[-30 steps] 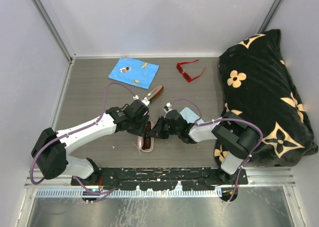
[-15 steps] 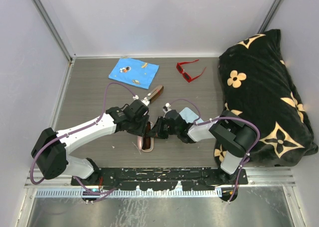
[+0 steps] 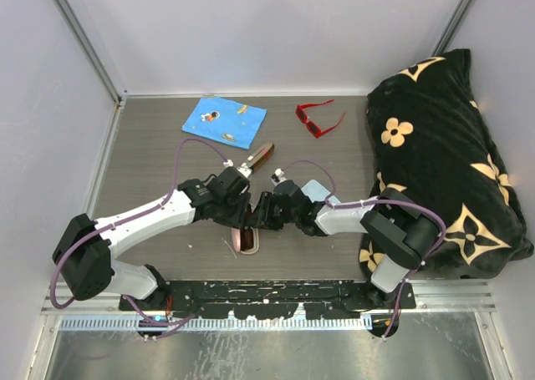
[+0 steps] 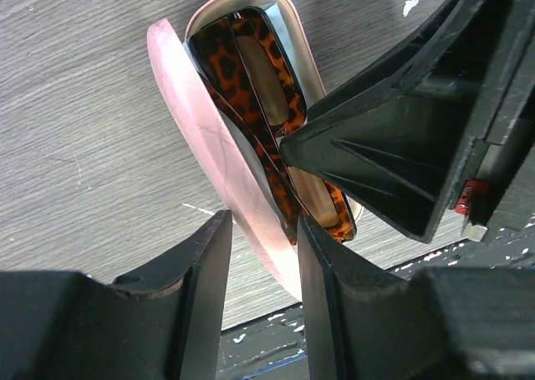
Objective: Organize the sunglasses
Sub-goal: Place the sunglasses in the sunglasses case.
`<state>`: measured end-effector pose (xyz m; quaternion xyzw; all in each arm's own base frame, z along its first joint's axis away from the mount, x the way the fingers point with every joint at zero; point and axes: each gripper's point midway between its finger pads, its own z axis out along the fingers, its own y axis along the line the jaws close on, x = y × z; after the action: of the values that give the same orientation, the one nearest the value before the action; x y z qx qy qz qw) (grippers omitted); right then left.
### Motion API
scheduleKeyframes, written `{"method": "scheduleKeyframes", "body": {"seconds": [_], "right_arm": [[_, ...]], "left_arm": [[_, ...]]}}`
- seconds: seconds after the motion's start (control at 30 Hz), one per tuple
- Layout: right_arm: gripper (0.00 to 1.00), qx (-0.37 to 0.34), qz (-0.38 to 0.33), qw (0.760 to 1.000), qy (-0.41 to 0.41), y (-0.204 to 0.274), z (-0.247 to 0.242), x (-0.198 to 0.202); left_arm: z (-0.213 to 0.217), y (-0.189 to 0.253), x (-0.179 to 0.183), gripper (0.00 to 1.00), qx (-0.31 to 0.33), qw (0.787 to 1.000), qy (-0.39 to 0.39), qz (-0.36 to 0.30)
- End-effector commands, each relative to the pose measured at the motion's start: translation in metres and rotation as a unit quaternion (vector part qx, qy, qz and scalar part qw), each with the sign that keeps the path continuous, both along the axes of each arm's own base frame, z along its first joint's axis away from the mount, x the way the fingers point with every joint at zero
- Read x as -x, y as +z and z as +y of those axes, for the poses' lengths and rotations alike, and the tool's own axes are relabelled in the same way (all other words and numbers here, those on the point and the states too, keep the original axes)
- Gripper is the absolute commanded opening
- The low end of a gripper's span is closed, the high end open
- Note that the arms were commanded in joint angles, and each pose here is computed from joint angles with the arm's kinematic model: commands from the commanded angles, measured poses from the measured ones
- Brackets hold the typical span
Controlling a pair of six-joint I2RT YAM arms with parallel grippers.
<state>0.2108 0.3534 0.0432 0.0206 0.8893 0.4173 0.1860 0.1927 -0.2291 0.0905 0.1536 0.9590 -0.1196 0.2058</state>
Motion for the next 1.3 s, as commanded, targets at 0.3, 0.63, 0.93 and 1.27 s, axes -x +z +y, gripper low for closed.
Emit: {"method": "scheduleKeyframes", "body": {"seconds": [0.3,0.63,0.93,1.27], "right_arm": [[0.40,0.042,-0.058,0.997,-0.013,0.026,-0.012,-0.015],[0.35,0.054,-0.056,0.997,-0.010,0.018,-0.014,-0.014],[0.16,0.057,-0.063,0.996,-0.023,0.018,-0.021,-0.015],[0.07,0.083,-0.078,0.991,-0.065,0.019,-0.039,-0.023]], "left_arm": [[-0.003,0.013,-0.004,0.39,0.016,1.000,0.003,-0.022],[-0.005,0.014,-0.004,0.39,0.022,1.000,0.002,-0.021],[-0.011,0.015,-0.003,0.45,0.037,0.999,-0.001,-0.017],[-0.015,0.022,-0.004,0.46,0.047,0.999,-0.006,-0.022]]}}
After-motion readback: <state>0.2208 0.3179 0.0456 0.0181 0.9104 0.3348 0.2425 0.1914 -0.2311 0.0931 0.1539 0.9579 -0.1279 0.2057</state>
